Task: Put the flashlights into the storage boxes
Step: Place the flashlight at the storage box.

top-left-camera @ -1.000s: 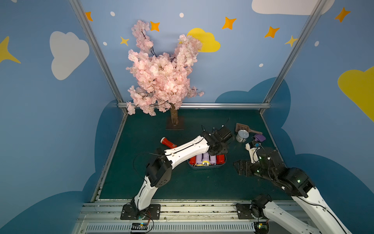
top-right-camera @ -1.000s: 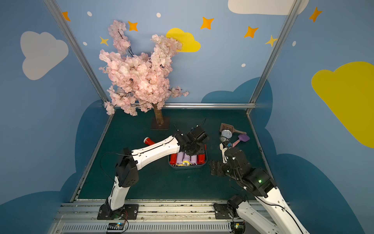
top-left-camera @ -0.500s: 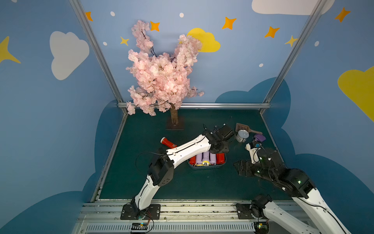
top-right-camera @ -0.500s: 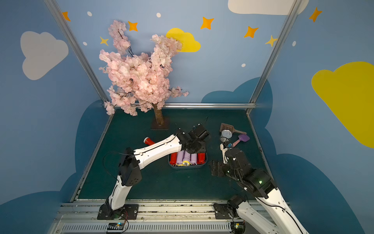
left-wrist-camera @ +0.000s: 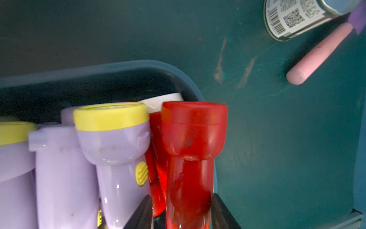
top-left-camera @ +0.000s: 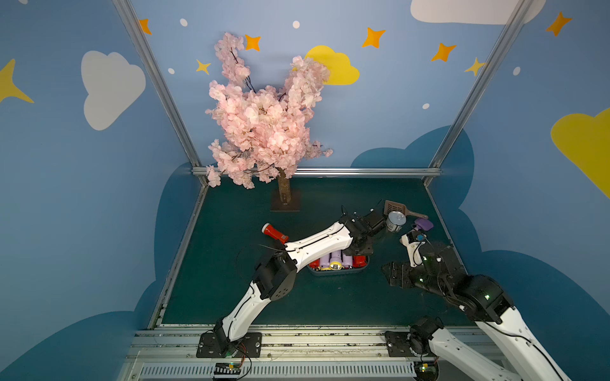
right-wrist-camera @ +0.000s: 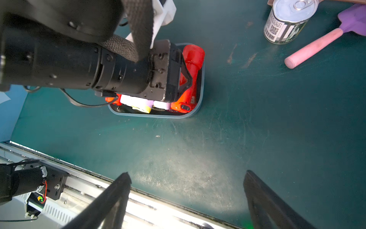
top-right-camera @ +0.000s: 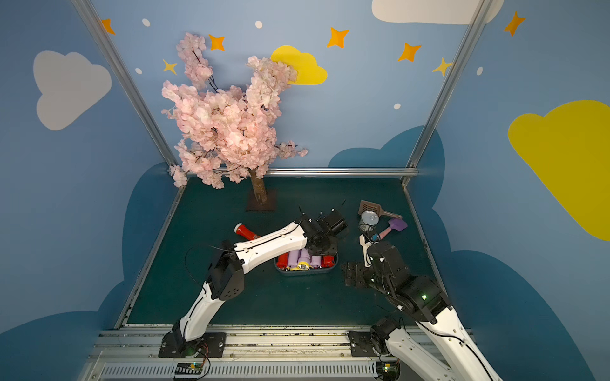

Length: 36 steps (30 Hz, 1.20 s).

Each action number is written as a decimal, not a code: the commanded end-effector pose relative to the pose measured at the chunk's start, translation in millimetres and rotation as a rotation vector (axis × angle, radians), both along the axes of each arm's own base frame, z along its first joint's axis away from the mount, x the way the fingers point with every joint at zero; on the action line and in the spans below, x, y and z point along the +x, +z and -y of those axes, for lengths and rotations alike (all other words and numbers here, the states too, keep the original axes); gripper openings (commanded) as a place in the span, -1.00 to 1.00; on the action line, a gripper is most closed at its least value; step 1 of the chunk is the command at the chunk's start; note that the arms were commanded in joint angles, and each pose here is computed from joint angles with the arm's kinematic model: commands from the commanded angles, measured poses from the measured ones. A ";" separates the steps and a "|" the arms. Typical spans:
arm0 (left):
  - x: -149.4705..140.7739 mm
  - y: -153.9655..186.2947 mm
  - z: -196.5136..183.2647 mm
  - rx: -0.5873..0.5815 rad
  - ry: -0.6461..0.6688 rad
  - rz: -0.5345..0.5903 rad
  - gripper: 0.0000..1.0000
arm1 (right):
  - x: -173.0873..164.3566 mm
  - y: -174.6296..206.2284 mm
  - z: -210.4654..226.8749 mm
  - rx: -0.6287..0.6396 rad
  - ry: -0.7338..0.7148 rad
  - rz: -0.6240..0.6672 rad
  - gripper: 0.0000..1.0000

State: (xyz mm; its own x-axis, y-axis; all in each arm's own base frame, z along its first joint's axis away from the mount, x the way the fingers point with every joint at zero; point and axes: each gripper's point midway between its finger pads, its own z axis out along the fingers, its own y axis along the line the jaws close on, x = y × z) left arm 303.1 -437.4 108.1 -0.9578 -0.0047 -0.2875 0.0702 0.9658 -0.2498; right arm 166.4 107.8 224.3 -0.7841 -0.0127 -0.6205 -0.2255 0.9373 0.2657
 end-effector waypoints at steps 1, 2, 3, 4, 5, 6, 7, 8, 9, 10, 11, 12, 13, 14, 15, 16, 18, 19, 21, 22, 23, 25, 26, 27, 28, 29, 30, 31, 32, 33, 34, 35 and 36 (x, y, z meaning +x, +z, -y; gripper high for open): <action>4.6 -1.0 -15.6 0.046 0.028 -0.005 -0.10 | 1.6 -0.8 2.1 -0.011 -0.001 0.012 0.79; 4.6 -2.4 -17.1 0.048 0.032 -0.010 -0.10 | 1.9 -1.1 2.2 -0.011 -0.003 0.011 0.79; 5.0 -4.4 -18.7 0.051 0.038 -0.015 -0.11 | 1.4 -1.1 2.2 -0.010 -0.001 0.011 0.79; 4.6 -5.9 -20.6 0.055 0.044 -0.020 -0.12 | 1.6 -1.0 2.4 -0.009 -0.002 0.013 0.79; 4.2 -7.6 -21.4 0.055 0.047 -0.025 -0.14 | 1.6 -0.8 2.0 -0.007 -0.001 0.013 0.79; 3.6 -8.2 -21.7 0.054 0.048 -0.027 -0.14 | 1.4 -0.4 2.2 -0.007 0.000 0.015 0.79; 3.1 -8.6 -21.5 0.050 0.049 -0.029 -0.15 | 1.5 0.1 1.8 -0.003 0.001 0.017 0.79; 2.5 -8.3 -20.8 0.043 0.051 -0.031 -0.15 | 1.3 -0.3 1.8 -0.004 0.003 0.017 0.79; 1.9 -7.6 -19.5 0.036 0.049 -0.030 -0.14 | 1.3 0.0 1.9 -0.002 0.002 0.018 0.79; 2.3 -5.3 -18.2 0.027 0.046 -0.024 -0.14 | 1.3 0.2 1.8 -0.001 0.002 0.018 0.79; 2.1 -3.3 -17.3 0.022 0.044 -0.017 -0.14 | 1.4 -0.3 1.5 -0.001 0.004 0.016 0.79; 2.4 -1.5 -16.2 0.018 0.042 -0.012 -0.12 | 1.5 -0.5 1.0 -0.001 0.006 0.016 0.79; 2.7 1.2 -14.9 0.010 0.039 -0.008 -0.11 | 1.5 -0.5 0.8 0.000 0.007 0.015 0.79; 2.5 3.6 -13.7 0.005 0.036 -0.005 -0.09 | 1.7 -0.4 0.6 0.000 0.007 0.016 0.79; 2.8 5.7 -13.3 0.000 0.035 -0.003 -0.05 | 1.6 0.0 0.4 0.002 0.008 0.016 0.79; 2.4 7.0 -12.6 -0.004 0.032 -0.002 -0.02 | 1.7 0.1 0.5 0.002 0.008 0.017 0.79; 1.5 11.2 -10.6 -0.013 0.026 0.004 0.01 | 1.7 0.3 0.4 0.002 0.008 0.017 0.79; 1.3 12.0 -10.3 -0.015 0.025 0.004 0.04 | 1.5 0.2 0.1 0.003 0.010 0.016 0.79; 0.5 14.8 -10.4 -0.018 0.022 0.007 0.05 | 1.8 -0.5 -0.2 0.003 0.010 0.014 0.79; 0.2 17.0 -10.4 -0.019 0.020 0.012 0.06 | 2.0 -0.5 -0.4 0.003 0.010 0.012 0.79; 0.5 18.4 -11.2 -0.018 0.022 0.016 0.07 | 2.2 -0.6 -1.1 0.004 0.013 0.012 0.79; 0.2 21.9 -13.1 -0.016 0.023 0.025 0.09 | 2.4 -0.3 -2.0 0.008 0.015 0.012 0.79; 0.4 23.6 -13.9 -0.015 0.023 0.030 0.09 | 2.5 -0.2 -2.4 0.010 0.016 0.013 0.79; 0.7 25.1 -14.9 -0.014 0.024 0.032 0.09 | 2.5 -0.1 -2.9 0.010 0.018 0.012 0.79; 0.5 26.1 -15.6 -0.012 0.024 0.035 0.09 | 2.8 -0.2 -3.1 0.011 0.017 0.011 0.79; 0.7 29.0 -15.9 -0.016 0.023 0.040 0.09 | 2.8 -0.4 -3.3 0.011 0.018 0.010 0.79; 0.8 31.5 -15.9 -0.020 0.023 0.044 0.09 | 2.7 -0.2 -3.6 0.012 0.019 0.010 0.79; 1.1 34.3 -16.5 -0.023 0.024 0.048 0.09 | 3.1 0.0 -3.9 0.013 0.019 0.010 0.79; 1.2 38.6 -16.8 -0.029 0.024 0.054 0.09 | 3.3 0.4 -4.3 0.014 0.020 0.010 0.79; 1.4 42.8 -18.0 -0.034 0.025 0.061 0.09 | 3.4 1.1 -4.7 0.015 0.022 0.011 0.79; 0.7 48.8 -18.3 -0.041 0.024 0.071 0.09 | 3.9 1.5 -4.9 0.015 0.021 0.010 0.79; 1.5 54.6 -20.8 -0.046 0.026 0.082 0.09 | 4.3 1.9 -6.1 0.018 0.025 0.010 0.79; 1.3 61.0 -22.4 -0.053 0.025 0.095 0.10 | 4.4 2.4 -7.6 0.020 0.031 0.009 0.79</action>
